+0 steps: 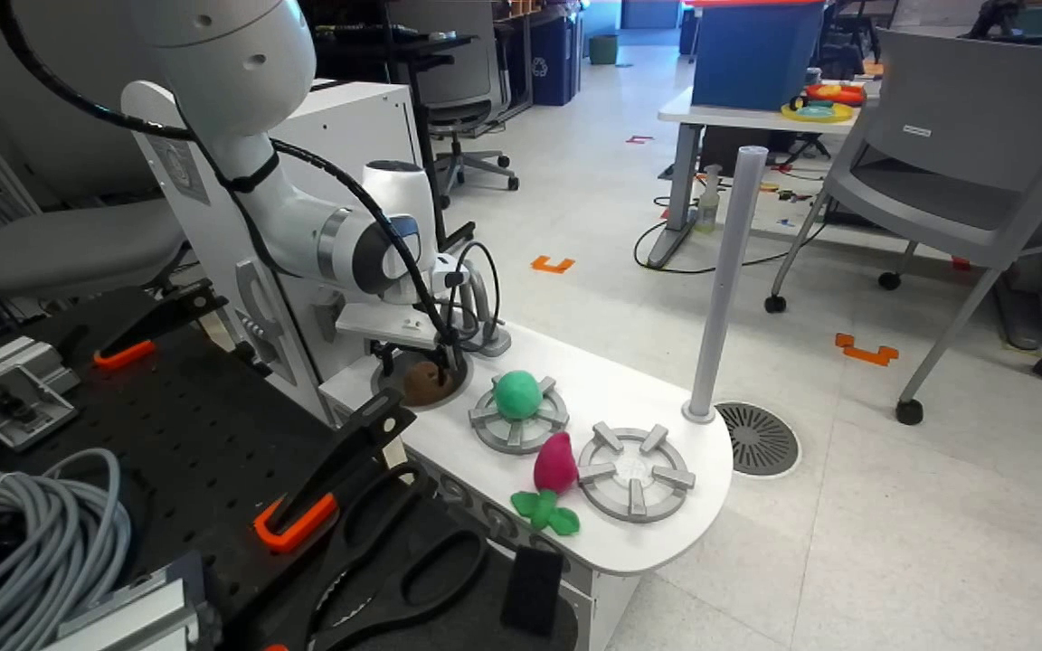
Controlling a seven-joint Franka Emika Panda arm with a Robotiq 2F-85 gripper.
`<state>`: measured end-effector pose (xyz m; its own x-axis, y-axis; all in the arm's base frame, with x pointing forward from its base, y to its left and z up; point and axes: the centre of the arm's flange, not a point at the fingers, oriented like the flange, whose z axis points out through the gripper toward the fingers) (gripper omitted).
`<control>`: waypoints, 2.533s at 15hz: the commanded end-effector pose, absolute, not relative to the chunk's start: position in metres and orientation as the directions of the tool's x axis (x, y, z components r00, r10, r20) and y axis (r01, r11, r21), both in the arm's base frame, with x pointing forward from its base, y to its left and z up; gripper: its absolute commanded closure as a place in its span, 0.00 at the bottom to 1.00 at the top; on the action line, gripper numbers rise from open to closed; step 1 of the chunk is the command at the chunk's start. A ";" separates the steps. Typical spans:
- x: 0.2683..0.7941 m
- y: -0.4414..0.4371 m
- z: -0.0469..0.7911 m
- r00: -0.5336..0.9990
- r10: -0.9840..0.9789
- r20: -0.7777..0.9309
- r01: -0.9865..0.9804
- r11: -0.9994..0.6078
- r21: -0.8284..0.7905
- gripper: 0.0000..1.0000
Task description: Remove the brown object from the sink
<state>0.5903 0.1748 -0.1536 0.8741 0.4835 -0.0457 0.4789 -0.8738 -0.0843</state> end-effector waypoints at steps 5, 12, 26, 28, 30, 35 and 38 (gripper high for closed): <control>0.603 0.170 -0.171 0.830 0.547 -0.111 0.551 -0.834 0.008 0.44; 0.599 0.173 -0.150 0.787 0.606 -0.116 0.616 -0.784 0.080 0.91; 0.516 0.120 -0.050 0.812 0.578 -0.073 0.582 -0.812 0.040 0.94; 0.513 0.110 -0.040 0.828 0.556 -0.070 0.560 -0.827 0.046 0.94; 0.512 0.094 -0.034 0.846 0.526 -0.083 0.531 -0.845 0.056 0.94; 0.537 0.061 -0.046 0.884 0.454 -0.116 0.466 -0.877 0.117 0.94; 0.543 0.052 -0.058 0.887 0.439 -0.144 0.457 -0.880 0.132 0.94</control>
